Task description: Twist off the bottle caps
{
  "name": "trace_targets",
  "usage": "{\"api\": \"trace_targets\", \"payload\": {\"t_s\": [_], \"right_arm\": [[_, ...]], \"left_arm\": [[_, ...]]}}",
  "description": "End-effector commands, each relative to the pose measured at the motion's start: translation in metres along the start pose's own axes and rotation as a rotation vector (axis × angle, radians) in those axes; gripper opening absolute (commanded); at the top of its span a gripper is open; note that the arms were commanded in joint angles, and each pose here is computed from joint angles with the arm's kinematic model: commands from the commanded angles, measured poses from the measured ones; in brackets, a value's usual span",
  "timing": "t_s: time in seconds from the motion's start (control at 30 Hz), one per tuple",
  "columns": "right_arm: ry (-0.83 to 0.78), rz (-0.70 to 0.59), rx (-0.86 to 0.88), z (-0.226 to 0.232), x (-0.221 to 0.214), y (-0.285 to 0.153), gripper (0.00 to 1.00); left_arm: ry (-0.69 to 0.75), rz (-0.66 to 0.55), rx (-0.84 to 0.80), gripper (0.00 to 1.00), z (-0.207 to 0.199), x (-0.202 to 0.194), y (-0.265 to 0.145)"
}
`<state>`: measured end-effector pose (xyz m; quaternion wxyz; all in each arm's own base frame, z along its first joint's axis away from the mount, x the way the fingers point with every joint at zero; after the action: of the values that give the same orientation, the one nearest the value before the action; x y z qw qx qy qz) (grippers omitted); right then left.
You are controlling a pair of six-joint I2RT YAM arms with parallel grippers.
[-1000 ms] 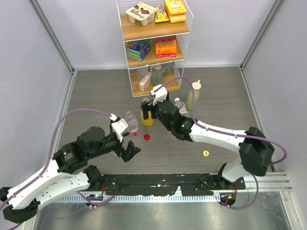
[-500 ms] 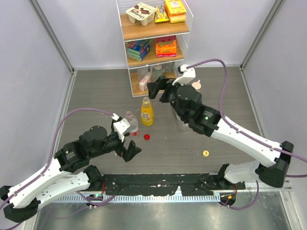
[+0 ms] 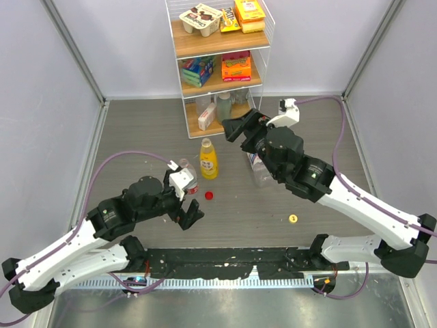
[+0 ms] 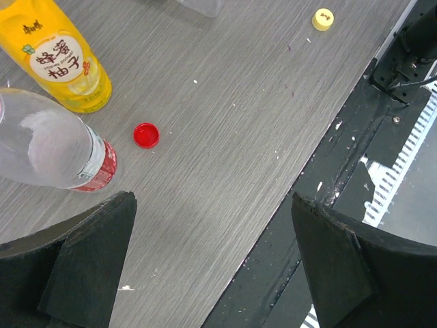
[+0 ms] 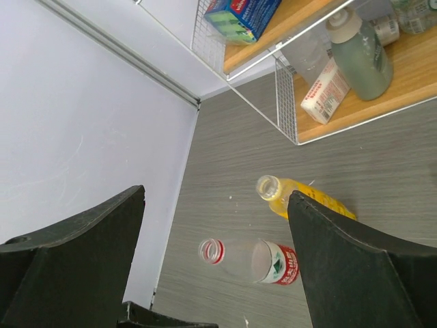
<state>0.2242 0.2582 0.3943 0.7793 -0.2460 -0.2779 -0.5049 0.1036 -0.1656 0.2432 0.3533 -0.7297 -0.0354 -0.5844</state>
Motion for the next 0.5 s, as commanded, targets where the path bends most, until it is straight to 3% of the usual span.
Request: {"api": "trace_targets", "payload": {"t_s": [0.0,0.2,0.47], "right_arm": [[0.110,-0.088,0.011,-0.002,0.025,-0.022,0.90],[0.166,-0.128,0.020,-0.004,0.034,-0.030,0.90],[0.197,-0.074,0.038,0.007,0.025,-0.020,0.90]], "left_arm": [[0.004,-0.009,-0.024,1.00,-0.003,0.003,0.003],[0.007,-0.008,-0.027,1.00,-0.003,0.003,0.003],[0.007,-0.003,-0.041,1.00,-0.004,0.002,0.004]]}}
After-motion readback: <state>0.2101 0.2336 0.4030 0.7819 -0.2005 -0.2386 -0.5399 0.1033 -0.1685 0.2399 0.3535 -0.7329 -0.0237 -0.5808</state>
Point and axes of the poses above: each gripper's point midway between its finger pads, its own y axis out along the fingers, its own z axis along the line the jaws close on, x = y × z, the point moved 6 cm from there along -y, back along the fingers, and after that the axes turned 3 degrees about y, right-handed, at the moved point
